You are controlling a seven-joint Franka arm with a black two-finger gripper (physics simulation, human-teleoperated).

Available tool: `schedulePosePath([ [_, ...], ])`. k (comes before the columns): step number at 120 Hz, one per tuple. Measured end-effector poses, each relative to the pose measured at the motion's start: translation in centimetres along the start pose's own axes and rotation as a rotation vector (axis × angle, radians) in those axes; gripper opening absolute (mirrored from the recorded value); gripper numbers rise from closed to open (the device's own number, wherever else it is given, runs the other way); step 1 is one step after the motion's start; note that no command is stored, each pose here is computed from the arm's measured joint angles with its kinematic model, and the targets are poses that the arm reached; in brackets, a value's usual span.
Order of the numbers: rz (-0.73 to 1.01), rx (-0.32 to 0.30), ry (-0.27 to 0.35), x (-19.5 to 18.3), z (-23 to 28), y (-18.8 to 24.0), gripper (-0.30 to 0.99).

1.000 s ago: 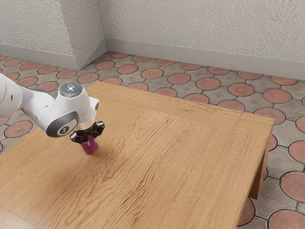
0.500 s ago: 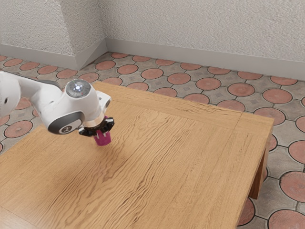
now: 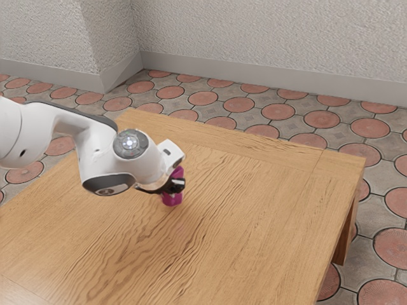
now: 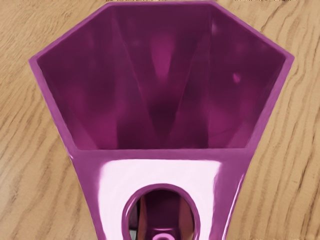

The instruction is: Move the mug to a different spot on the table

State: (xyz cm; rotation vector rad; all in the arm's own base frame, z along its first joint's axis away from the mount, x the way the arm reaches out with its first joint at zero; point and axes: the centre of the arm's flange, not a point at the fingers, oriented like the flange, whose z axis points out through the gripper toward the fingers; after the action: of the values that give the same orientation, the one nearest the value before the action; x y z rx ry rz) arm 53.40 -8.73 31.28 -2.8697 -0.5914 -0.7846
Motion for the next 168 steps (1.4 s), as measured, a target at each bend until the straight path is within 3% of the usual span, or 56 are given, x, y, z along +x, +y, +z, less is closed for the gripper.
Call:
schedulePosePath([
  [45,0.153,-0.092,0.022,-3.2,-0.4,0.6,0.03],
  [97,0.155,-0.106,-0.007,-4.7,0.2,-0.5,0.08],
  [130,0.156,-0.105,-0.016,-5.5,-0.2,-0.9,0.35],
  [168,0.158,-0.111,0.012,-5.0,-1.9,-0.7,0.49],
])
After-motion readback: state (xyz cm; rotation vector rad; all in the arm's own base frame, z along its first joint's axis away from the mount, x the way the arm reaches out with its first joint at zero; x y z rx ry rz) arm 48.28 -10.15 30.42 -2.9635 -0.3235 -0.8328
